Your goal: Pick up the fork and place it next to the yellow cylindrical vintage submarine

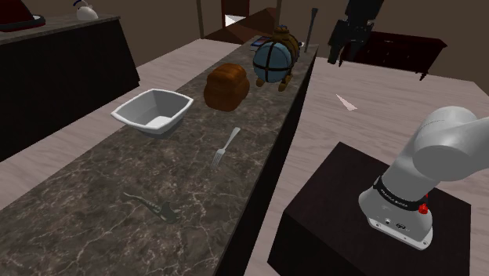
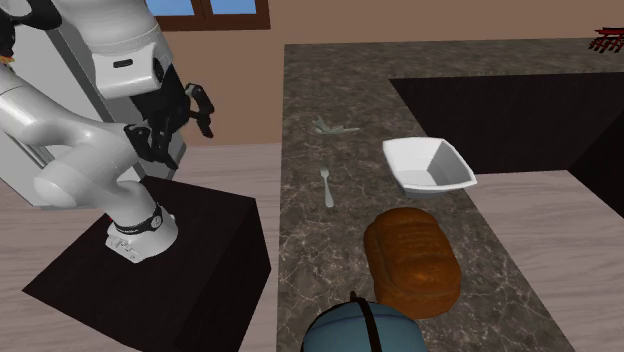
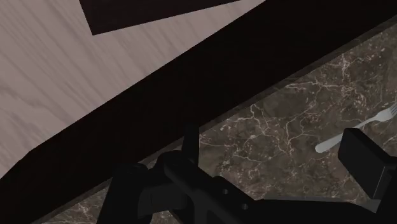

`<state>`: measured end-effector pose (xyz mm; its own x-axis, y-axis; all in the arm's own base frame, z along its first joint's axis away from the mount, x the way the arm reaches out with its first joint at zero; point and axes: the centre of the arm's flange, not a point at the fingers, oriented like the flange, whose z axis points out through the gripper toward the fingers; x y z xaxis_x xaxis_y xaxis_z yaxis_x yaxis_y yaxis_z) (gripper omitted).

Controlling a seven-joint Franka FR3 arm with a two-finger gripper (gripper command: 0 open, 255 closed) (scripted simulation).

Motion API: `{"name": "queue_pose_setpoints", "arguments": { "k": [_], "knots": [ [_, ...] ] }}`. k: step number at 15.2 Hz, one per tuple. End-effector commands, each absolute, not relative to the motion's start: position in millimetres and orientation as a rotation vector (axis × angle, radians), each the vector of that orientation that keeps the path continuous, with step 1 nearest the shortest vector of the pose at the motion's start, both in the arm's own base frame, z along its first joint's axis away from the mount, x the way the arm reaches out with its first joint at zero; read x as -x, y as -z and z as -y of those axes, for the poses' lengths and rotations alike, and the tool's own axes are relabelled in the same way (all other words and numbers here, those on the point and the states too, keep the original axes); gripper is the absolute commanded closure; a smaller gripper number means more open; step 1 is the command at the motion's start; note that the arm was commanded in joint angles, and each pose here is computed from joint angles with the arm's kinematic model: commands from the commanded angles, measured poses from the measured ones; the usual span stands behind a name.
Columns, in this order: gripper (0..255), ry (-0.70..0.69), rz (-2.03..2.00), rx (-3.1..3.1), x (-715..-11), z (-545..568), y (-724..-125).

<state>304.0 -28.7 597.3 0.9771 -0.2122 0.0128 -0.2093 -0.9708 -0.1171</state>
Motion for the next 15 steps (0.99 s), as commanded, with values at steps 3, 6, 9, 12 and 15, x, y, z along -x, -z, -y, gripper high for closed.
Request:
{"name": "queue_pose_setpoints", "arguments": {
  "k": [3,6,9,12,15],
  "knots": [
    [0,0.047,-0.413,3.010,-307,4,-584],
    [0,0.061,-0.549,3.007,-315,-31,-563],
    [0,0.074,-0.686,2.997,-326,-66,-542],
    [0,0.088,-0.824,2.982,-341,-99,-521],
    [0,0.102,-0.961,2.960,-358,-130,-498]
  ]
}}
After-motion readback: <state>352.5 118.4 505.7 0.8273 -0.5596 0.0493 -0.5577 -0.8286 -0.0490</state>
